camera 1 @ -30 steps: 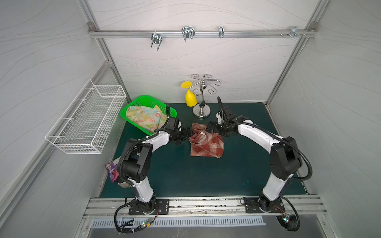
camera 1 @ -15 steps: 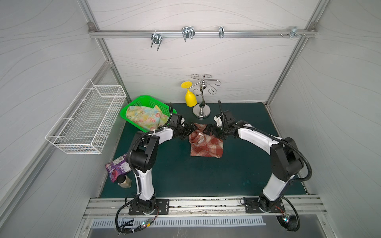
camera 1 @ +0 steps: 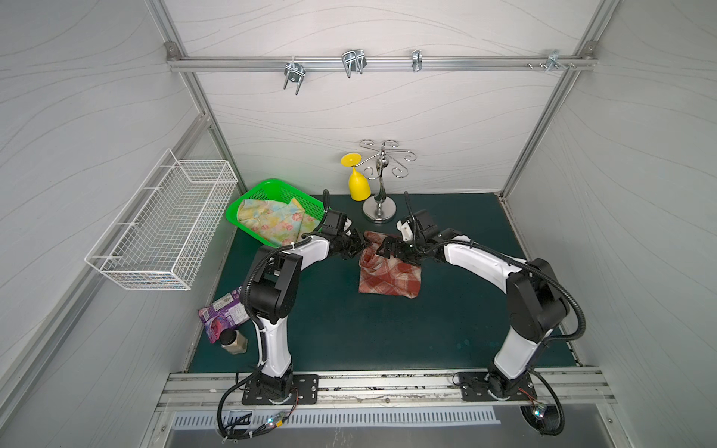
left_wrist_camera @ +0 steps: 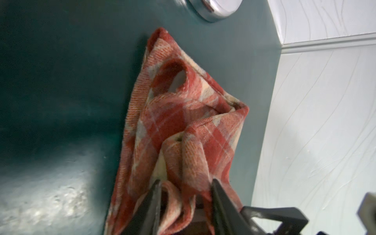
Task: Fold and stack skirts
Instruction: Smooth out the skirt at the center of the table.
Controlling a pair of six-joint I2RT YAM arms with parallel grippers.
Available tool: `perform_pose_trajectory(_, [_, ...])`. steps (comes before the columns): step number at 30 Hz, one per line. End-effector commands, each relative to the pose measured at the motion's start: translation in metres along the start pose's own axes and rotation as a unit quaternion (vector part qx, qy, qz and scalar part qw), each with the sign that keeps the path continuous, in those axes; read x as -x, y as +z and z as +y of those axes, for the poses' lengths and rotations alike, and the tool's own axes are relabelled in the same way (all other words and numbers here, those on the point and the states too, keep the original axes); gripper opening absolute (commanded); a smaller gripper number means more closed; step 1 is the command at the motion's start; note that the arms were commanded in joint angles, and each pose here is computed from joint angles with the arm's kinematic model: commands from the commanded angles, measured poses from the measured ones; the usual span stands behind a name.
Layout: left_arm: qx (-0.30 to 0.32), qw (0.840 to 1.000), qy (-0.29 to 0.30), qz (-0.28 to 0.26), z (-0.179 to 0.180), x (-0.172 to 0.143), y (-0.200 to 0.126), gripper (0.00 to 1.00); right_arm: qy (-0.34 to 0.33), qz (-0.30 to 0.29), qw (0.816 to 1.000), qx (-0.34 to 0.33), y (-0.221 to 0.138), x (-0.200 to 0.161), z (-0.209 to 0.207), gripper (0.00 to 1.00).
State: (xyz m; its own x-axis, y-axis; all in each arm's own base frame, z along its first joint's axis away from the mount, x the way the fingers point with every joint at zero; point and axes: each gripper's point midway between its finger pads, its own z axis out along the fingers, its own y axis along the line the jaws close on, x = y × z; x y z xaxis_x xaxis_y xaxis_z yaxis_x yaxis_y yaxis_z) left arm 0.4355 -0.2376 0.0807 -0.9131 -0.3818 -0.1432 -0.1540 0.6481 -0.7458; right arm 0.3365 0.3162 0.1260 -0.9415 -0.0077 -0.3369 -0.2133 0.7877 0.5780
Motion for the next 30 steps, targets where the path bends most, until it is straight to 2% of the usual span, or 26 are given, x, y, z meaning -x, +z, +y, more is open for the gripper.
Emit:
perform_pose_trajectory(1, [-0.01, 1.0, 0.01, 0.009, -0.006, 0.003, 0.008, 0.31, -0.008, 0.013, 1.0, -0.009, 0.012, -0.009, -0.002, 0.99])
perform_pose_trajectory(4, [-0.009, 1.0, 0.01, 0.013, -0.005, 0.003, 0.011, 0.22, -0.016, 0.022, 1.0, -0.014, 0.019, -0.016, 0.0, 0.99])
perform_pose_trajectory(7, [-0.007, 1.0, 0.014, 0.015, -0.007, 0.007, 0.013, 0.01, -0.021, 0.028, 0.999, -0.015, 0.024, -0.023, 0.004, 0.99])
perform_pose_trajectory(8, [-0.009, 1.0, 0.015, 0.015, -0.009, 0.008, 0.013, 0.0, -0.022, 0.03, 0.999, -0.014, 0.026, -0.025, 0.005, 0.99])
perform_pose_trajectory(23, [-0.071, 0.996, 0.045, -0.016, -0.069, 0.017, -0.032, 0.0, -0.044, 0.009, 0.999, -0.019, 0.017, -0.022, 0.016, 0.99])
perform_pose_trajectory(30, [-0.094, 0.993, 0.057, -0.034, -0.085, 0.018, -0.048, 0.0, -0.056, -0.01, 0.998, 0.002, 0.008, -0.017, 0.026, 0.99])
